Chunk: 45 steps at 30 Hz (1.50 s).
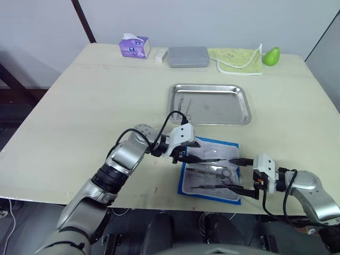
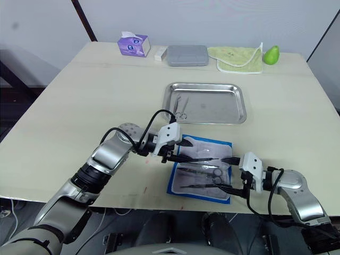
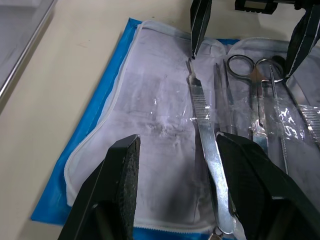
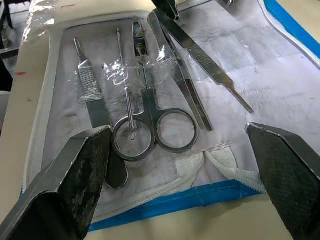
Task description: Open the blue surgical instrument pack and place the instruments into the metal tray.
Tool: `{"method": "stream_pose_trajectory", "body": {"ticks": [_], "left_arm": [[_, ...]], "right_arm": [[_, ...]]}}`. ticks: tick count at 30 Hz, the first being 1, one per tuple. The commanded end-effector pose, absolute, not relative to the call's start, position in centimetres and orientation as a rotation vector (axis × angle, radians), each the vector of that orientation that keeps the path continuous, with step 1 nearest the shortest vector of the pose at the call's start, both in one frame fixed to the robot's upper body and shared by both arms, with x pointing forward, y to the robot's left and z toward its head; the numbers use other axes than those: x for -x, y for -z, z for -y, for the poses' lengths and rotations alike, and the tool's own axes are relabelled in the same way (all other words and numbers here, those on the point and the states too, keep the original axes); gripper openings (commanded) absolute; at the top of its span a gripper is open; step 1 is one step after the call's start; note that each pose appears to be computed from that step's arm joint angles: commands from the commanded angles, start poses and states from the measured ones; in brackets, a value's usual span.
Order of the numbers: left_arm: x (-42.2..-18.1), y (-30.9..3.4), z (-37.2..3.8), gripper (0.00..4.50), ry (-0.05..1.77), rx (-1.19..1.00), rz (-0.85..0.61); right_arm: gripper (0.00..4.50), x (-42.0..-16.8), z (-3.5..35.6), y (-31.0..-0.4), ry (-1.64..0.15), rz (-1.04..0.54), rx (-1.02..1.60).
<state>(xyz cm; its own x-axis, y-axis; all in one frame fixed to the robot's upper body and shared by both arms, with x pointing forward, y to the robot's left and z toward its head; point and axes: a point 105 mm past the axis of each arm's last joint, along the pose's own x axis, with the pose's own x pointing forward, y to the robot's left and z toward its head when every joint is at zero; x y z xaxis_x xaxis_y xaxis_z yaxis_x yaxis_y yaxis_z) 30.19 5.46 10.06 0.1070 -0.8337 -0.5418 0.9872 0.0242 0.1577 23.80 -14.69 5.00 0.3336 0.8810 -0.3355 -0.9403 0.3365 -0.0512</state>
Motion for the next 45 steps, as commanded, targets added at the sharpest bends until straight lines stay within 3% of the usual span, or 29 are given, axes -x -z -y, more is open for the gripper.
{"method": "stream_pose_trajectory", "body": {"ticks": [1, 25, 35, 36, 39, 40, 42, 45], "left_arm": [[-29.8, -10.9, -4.9, 2.6, 1.481, -0.592, -0.298], [-30.4, -9.3, -5.0, 2.6, 1.452, -0.729, -0.317], [-29.6, -8.5, -4.4, 2.6, 1.518, -0.724, -0.323], [-29.6, -8.3, -4.4, 2.0, 1.522, -0.728, -0.329], [-29.5, -7.8, -4.6, 1.16, 1.533, -0.743, -0.349], [-29.5, -7.8, -4.6, 0.58, 1.529, -0.748, -0.348], [-29.7, -8.1, -4.4, 0.09, 1.525, -0.795, -0.275], [-29.7, -8.5, -4.4, 0.09, 1.527, -0.812, -0.228]], "right_arm": [[4.5, -22.4, 15.5, -1.9, -1.184, -0.427, 0.204], [4.5, -22.4, 15.5, -1.8, -1.181, -0.435, 0.207], [4.5, -22.4, 15.2, -1.7, -1.181, -0.434, 0.203], [4.5, -22.4, 15.2, -1.7, -1.182, -0.434, 0.203], [4.5, -22.4, 15.1, -1.6, -1.182, -0.436, 0.202], [4.5, -22.4, 15.0, -1.6, -1.182, -0.437, 0.201], [4.5, -22.4, 15.0, -1.6, -1.183, -0.439, 0.201], [4.5, -22.3, 14.9, -1.5, -1.183, -0.443, 0.202]]}}
